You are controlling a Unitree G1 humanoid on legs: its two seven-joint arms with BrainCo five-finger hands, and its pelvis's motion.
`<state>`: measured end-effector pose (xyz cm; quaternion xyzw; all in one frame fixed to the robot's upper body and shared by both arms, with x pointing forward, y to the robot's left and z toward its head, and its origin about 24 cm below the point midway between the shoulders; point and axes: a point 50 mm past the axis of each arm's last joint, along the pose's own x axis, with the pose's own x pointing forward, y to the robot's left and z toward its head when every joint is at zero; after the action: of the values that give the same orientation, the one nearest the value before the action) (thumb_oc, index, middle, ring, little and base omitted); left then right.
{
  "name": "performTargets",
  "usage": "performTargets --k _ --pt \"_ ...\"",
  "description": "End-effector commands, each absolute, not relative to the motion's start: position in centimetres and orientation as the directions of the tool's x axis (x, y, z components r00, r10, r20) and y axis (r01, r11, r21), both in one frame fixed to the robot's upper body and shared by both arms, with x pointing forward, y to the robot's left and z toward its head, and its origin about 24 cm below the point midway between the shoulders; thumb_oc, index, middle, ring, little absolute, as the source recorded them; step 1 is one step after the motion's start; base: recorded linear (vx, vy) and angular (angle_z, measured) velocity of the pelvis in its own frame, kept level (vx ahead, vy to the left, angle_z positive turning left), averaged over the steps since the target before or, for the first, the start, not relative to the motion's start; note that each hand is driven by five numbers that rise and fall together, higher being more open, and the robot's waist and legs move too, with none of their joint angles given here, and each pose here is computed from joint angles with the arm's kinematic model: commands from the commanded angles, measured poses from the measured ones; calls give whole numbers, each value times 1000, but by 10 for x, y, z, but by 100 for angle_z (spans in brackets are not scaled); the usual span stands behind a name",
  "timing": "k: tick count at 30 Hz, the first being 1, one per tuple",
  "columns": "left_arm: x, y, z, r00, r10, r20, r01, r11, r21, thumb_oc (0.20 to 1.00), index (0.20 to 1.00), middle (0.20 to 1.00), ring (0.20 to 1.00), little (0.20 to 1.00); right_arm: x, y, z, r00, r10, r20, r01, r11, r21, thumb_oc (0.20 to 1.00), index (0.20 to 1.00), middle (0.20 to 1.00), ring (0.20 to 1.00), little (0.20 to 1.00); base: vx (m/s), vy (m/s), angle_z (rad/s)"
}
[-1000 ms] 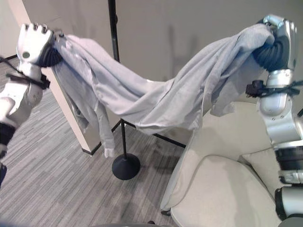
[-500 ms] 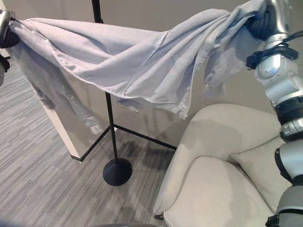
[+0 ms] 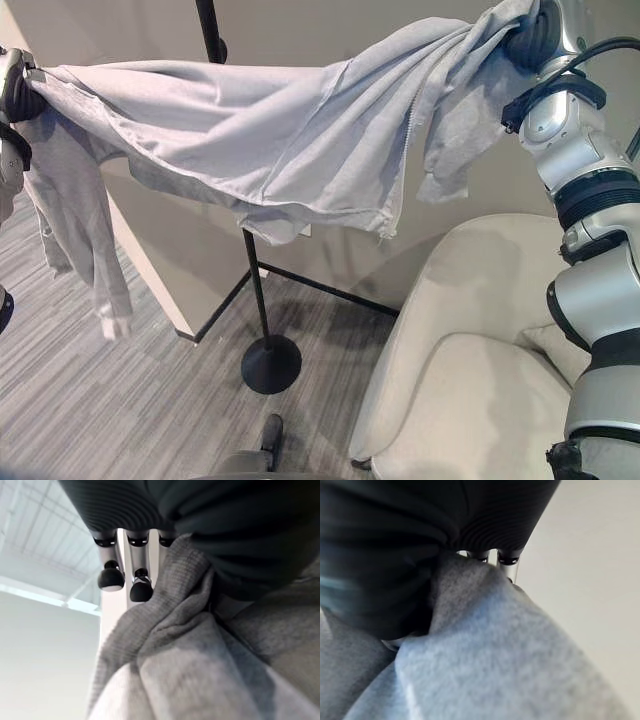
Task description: Hang the clothes on the sofa on the clothes rack.
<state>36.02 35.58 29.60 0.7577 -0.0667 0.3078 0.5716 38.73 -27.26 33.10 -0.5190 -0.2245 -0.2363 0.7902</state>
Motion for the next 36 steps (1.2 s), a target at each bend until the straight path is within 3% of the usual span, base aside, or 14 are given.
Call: performTargets --k 1,8,11,14,16,20,22,25,30,31,32,33,34,36 --pt "342 374 335 697 348 627 -514 -366 776 200 200 200 200 200 371 -295 379 690 -266 674 722 326 -610 200 200 200 200 200 262 165 -55" --pt "341 378 332 689 395 607 -490 -363 793 200 200 200 200 200 372 -305 372 699 -332 634 715 303 -630 200 200 200 200 200 191 126 -21" --pt "351 371 314 728 391 563 -458 -333 824 200 200 200 200 200 381 -298 354 740 -322 591 673 321 -667 200 200 200 200 200 10 78 16" --pt "372 346 246 827 343 445 -393 -214 894 200 200 200 200 200 395 -294 289 812 -347 470 581 398 -710 200 200 200 200 200 -142 30 10" --pt "380 327 212 856 339 389 -384 -85 919 200 200 200 200 200 398 -290 261 835 -358 417 547 461 -699 200 200 200 200 200 -88 9 24" --pt "387 269 155 894 294 339 -427 327 843 200 200 200 200 200 398 -268 214 869 -345 356 496 620 -609 200 200 200 200 200 -77 8 -5" --pt "386 235 137 914 268 305 -406 574 712 200 200 200 200 200 398 -251 197 884 -328 334 465 698 -545 200 200 200 200 200 -72 0 -5" --pt "379 201 114 940 260 223 -336 821 462 200 200 200 200 200 397 -218 177 909 -281 307 392 826 -404 200 200 200 200 200 -24 12 -10" --pt "357 145 88 983 127 131 -139 987 85 200 200 200 200 200 379 -150 130 965 -143 218 184 966 -181 200 200 200 200 200 -3 5 -12" --pt "354 133 88 987 98 126 -97 995 -10 278 278 278 278 278 374 -139 121 975 -108 195 137 980 -145 200 200 200 200 200 11 0 -9" --pt "348 123 87 990 66 125 -56 995 -85 410 410 410 410 410 368 -126 109 984 -84 157 98 992 -82 200 200 200 200 200 0 0 0" --pt "348 123 87 990 66 125 -56 995 -85 410 410 410 410 410 368 -126 109 984 -84 157 97 992 -82 200 200 200 200 200 0 0 0" --pt "340 108 75 998 17 68 -1 974 -226 1000 1000 1000 1000 1000 358 -106 89 996 -19 83 16 999 44 200 200 200 200 200 9 -11 4" --pt "330 85 57 996 -85 -20 71 923 -377 1000 1000 1000 1000 1000 348 -87 65 998 49 -32 -40 966 255 200 200 200 200 200 0 0 0"
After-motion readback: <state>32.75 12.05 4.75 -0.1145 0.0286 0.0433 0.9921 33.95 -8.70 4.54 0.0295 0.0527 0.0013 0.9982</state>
